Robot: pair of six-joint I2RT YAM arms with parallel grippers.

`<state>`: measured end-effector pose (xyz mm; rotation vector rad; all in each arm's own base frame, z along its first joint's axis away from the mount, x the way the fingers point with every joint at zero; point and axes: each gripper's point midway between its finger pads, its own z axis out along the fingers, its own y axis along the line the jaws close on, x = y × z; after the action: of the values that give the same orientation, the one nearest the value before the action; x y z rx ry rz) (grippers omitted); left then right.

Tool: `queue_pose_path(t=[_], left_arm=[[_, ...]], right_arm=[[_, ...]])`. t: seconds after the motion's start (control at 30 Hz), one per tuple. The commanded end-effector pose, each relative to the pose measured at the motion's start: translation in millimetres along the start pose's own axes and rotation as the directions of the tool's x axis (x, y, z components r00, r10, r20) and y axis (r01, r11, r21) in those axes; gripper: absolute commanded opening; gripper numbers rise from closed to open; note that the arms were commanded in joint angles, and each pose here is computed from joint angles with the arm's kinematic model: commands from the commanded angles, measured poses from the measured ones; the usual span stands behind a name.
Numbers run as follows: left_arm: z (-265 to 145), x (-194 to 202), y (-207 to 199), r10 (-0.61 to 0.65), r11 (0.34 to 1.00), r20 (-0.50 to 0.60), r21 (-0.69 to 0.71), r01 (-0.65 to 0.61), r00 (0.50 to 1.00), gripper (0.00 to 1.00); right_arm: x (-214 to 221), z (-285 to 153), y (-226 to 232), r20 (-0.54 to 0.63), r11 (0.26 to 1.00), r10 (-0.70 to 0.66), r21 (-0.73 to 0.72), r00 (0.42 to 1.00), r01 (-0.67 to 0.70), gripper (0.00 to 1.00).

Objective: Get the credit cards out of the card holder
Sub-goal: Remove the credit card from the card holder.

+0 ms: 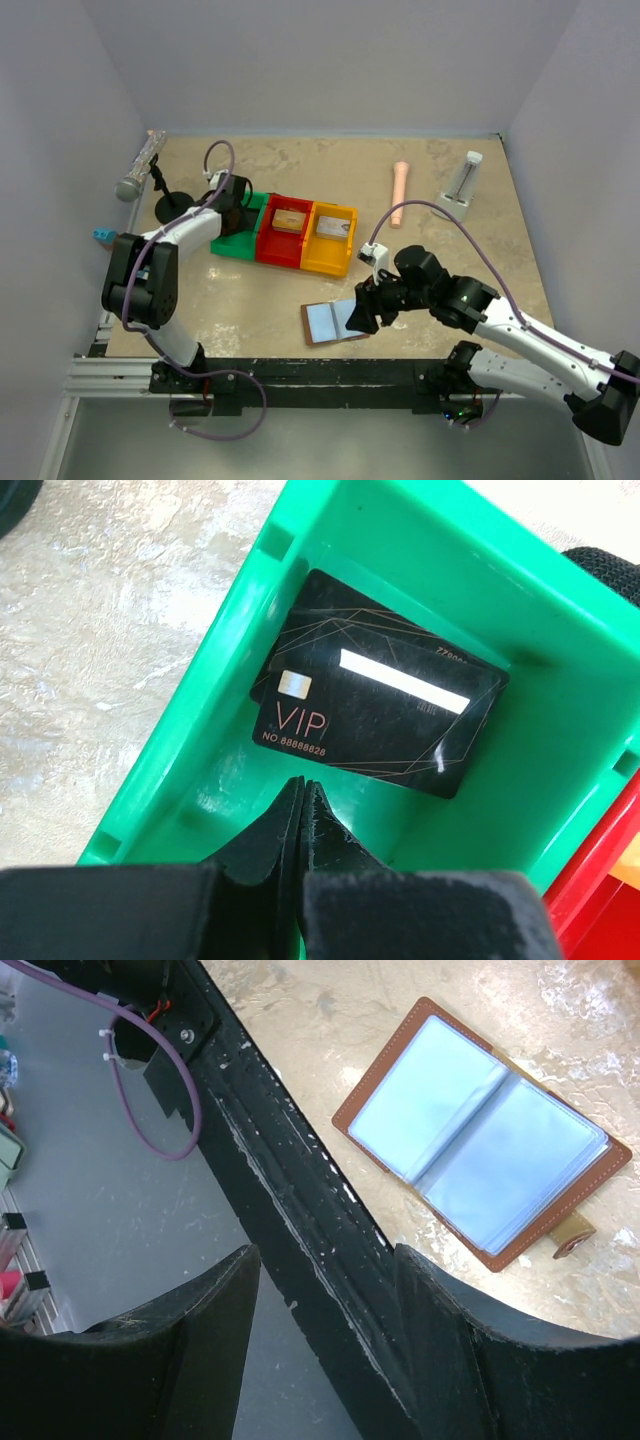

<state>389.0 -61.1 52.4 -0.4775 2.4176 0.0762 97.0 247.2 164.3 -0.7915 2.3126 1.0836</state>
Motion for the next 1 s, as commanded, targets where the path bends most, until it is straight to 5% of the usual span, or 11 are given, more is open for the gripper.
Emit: queue_pose_path(t=[0.0, 0.4, 0.97], left_arm=[[-1.1, -17.4, -9.2, 0.028, 1.000, 0.028, 0.005, -0.028, 0.999, 0.00], [4.3, -9.8, -13.9, 0.036, 0.999, -0.039, 0.002, -0.036, 0.999, 0.00], [-10.6, -5.3, -3.3, -0.017, 1.000, 0.016, 0.012, 0.017, 1.000, 0.00]], right_arm=[[-12.5, -2.6, 3.1, 0.033, 1.000, -0.022, 0.004, 0.999, 0.022, 0.60], [-15.1, -5.4, 4.8, 0.039, 1.000, -0.027, 0.005, 0.999, 0.027, 0.60], [-10.9, -0.2, 6.5, 0.038, 1.000, -0.005, -0.024, 0.999, 0.006, 0.60]])
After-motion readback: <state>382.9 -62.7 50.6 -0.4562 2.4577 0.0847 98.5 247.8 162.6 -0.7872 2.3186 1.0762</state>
